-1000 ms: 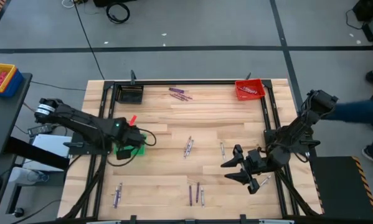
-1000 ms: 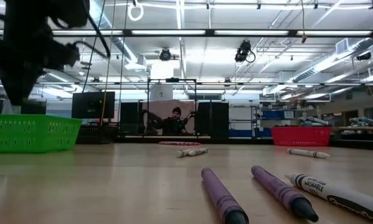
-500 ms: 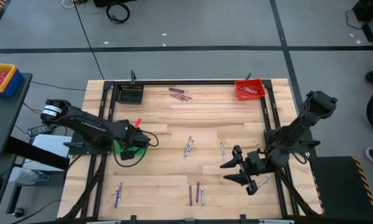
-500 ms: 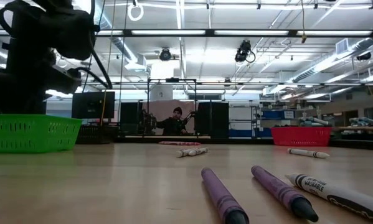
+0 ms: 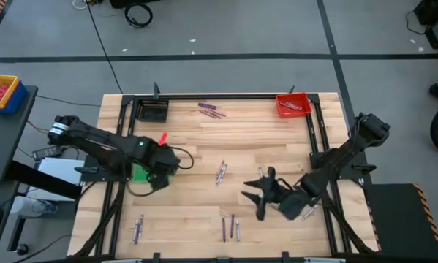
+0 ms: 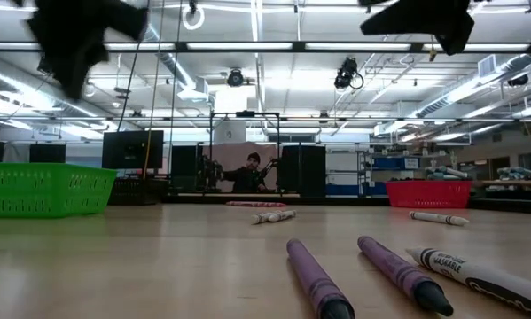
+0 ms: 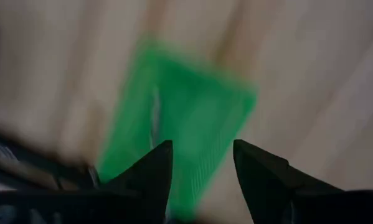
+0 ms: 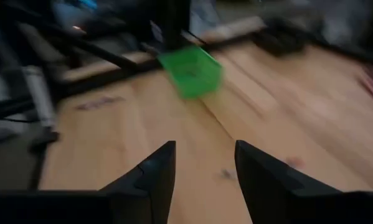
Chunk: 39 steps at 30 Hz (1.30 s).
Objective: Sort crayons
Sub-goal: Put the white crayon into the green bin
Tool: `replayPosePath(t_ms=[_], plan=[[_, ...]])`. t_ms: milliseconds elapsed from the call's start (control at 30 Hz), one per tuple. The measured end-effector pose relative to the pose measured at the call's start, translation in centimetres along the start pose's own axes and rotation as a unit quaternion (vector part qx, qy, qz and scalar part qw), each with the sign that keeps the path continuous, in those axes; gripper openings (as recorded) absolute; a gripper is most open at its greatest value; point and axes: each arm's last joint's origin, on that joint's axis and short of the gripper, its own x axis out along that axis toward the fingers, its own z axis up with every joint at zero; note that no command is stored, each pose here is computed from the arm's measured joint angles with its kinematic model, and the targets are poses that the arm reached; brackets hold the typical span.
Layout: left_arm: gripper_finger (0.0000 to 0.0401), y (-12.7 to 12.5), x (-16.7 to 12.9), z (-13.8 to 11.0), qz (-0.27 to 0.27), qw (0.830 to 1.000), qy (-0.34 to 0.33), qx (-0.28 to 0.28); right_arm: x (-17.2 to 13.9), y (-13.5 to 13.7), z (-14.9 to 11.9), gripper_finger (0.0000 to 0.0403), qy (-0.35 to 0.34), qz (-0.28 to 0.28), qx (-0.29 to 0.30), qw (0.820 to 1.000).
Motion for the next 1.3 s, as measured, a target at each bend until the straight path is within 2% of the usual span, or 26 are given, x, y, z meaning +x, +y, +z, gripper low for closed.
replayPosePath(t_ms=[67,133,300,367,433,533,600,700,833,1033,1300], plan=[[0.0183,-1.0,-1.4,0.6,0.013,0.995,-0.099,-0.006,0.5,0.0,0.7,0.0167,0.043,-0.032,0.037,0.998],[0.0183,-2.3,-2.1,1.3,0.009,0.981,-0.192,-0.014,1.0,-0.2,0.3,0.0167,0.078,-0.061,0.055,0.994],[0.0183,-6.0,-2.4,2.8,-0.055,0.93,-0.362,-0.012,2.7,-1.3,-2.7,0.0171,0.13,-0.127,0.075,0.98],[0.0183,-7.3,-1.7,3.2,-0.08,0.912,-0.402,0.003,3.2,-2.4,-3.7,0.0172,0.161,-0.17,0.086,0.968],[0.0183,-8.7,-1.5,3.9,-0.116,0.884,-0.452,0.0,3.5,-3.4,-4.3,0.0172,0.185,-0.211,0.102,0.954],[0.0183,-10.3,-0.1,4.5,-0.144,0.859,-0.492,-0.001,3.9,-4.5,-5.1,0.0172,0.21,-0.264,0.117,0.934],[0.0183,-11.0,1.2,4.8,-0.146,0.856,-0.497,-0.001,4.5,-4.9,-5.7,0.0172,0.216,-0.286,0.141,0.923],[0.0183,-12.1,2.7,5.8,-0.153,0.845,-0.512,-0.014,5.3,-5.4,-6.5,0.0171,0.24,-0.309,0.142,0.909],[0.0183,-12.9,4.6,6.6,-0.164,0.849,-0.502,-0.01,5.8,-6.4,-7.2,0.0171,0.27,-0.344,0.129,0.89],[0.0183,-13.0,5.4,7.0,-0.168,0.852,-0.495,-0.019,6.3,-6.8,-7.5,0.0169,0.275,-0.342,0.146,0.887],[0.0183,-13.1,4.1,6.9,-0.199,0.832,-0.516,-0.032,6.5,-7.9,-8.6,0.0122,0.274,-0.331,0.181,0.885]])
